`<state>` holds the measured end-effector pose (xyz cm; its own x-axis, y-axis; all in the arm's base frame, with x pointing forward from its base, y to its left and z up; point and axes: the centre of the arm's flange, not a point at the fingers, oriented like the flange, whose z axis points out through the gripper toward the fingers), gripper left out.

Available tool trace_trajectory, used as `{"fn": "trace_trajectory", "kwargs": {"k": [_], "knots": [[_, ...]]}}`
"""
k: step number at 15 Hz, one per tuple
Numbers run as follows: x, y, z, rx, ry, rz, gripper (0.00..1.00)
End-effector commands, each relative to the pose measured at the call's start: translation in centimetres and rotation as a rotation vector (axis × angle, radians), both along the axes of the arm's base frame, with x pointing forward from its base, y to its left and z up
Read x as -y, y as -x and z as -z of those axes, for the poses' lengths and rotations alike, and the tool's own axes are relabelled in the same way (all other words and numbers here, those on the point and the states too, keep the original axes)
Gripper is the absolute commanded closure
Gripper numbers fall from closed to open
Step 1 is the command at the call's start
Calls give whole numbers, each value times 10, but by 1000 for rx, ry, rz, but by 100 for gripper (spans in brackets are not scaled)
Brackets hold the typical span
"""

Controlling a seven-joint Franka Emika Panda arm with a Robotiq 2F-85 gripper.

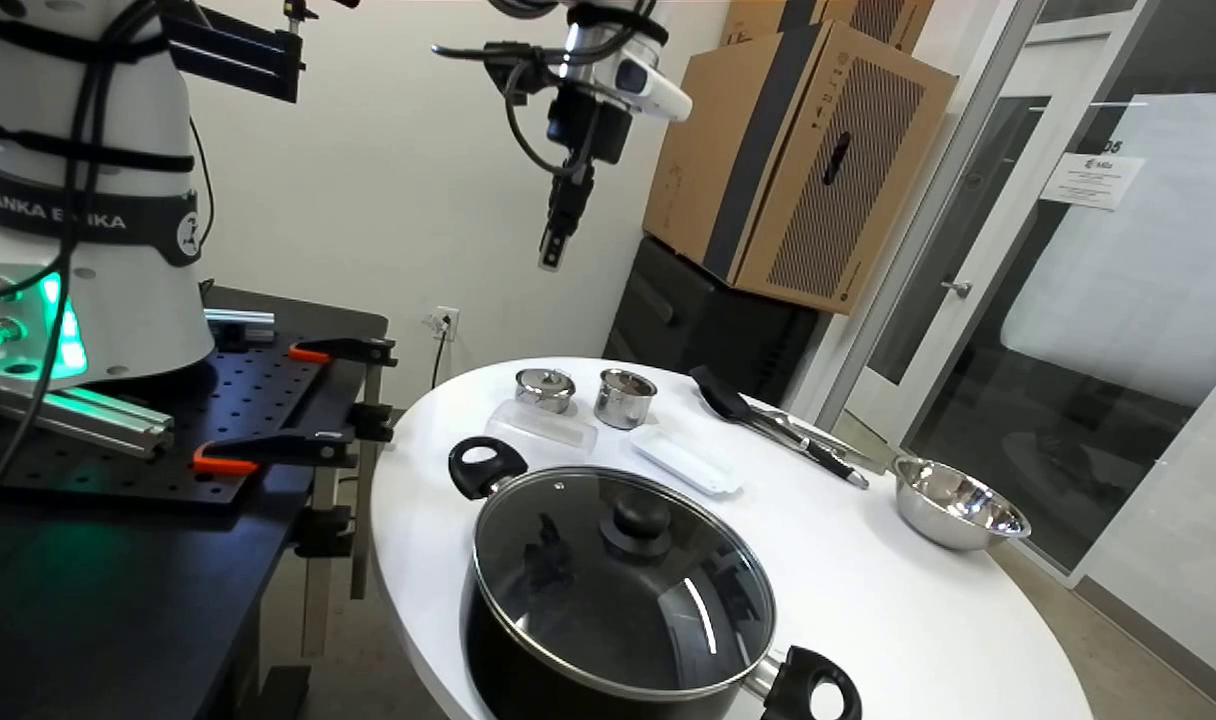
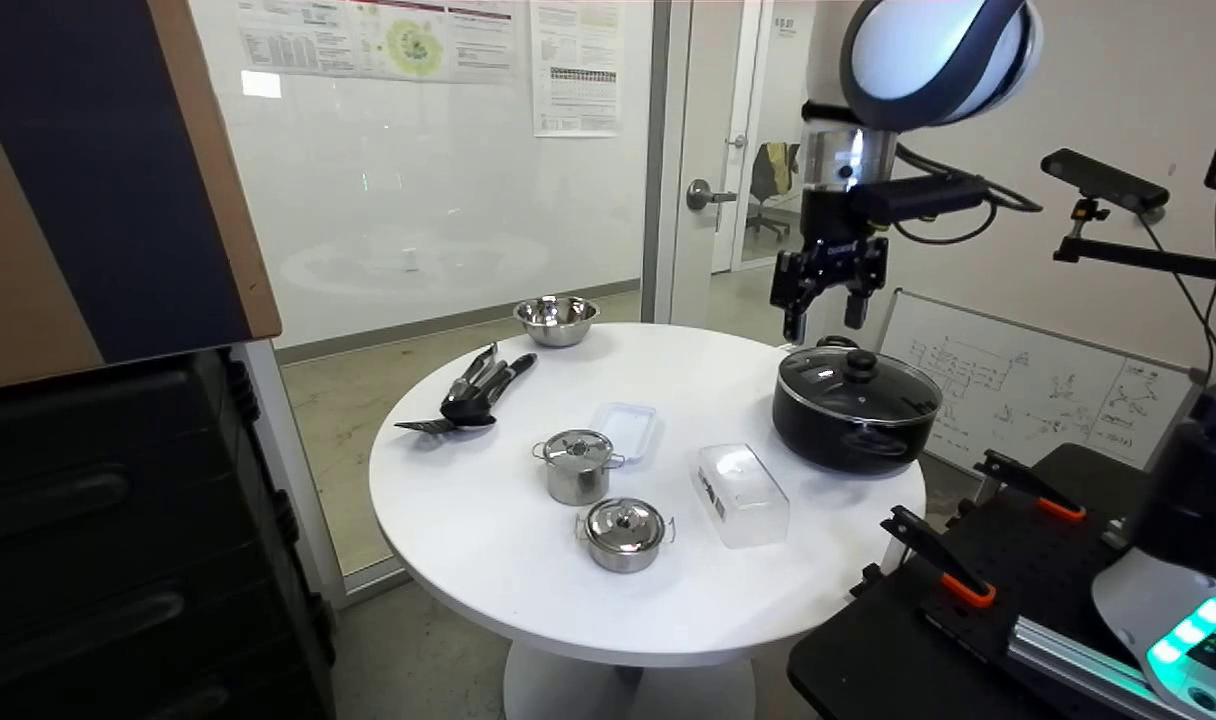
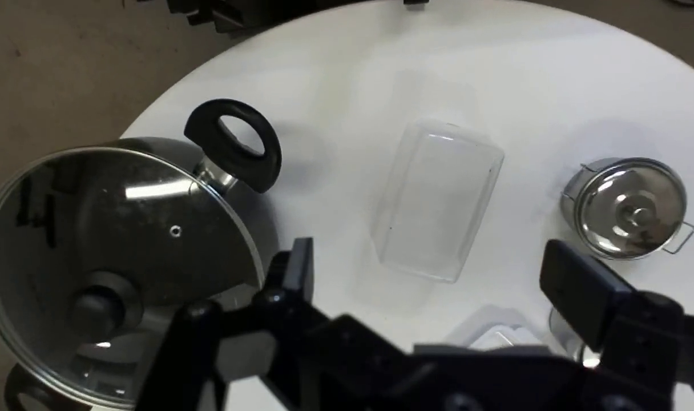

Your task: Move the clear bowl on the top of the white lid

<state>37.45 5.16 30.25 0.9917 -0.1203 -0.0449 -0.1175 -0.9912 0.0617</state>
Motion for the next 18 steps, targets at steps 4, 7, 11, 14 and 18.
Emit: {"fn": "trace_trajectory", "kwargs": {"k": [4,7,11,14,18], "knots": [[3,-14,47,-13,61,97,0],[4,-24,56,-24,72,130,0],[0,-26,61,-36,87,117,0],[-14,-36,93,-75,99,106,0],[-24,-44,122,-122,124,112,0]]}}
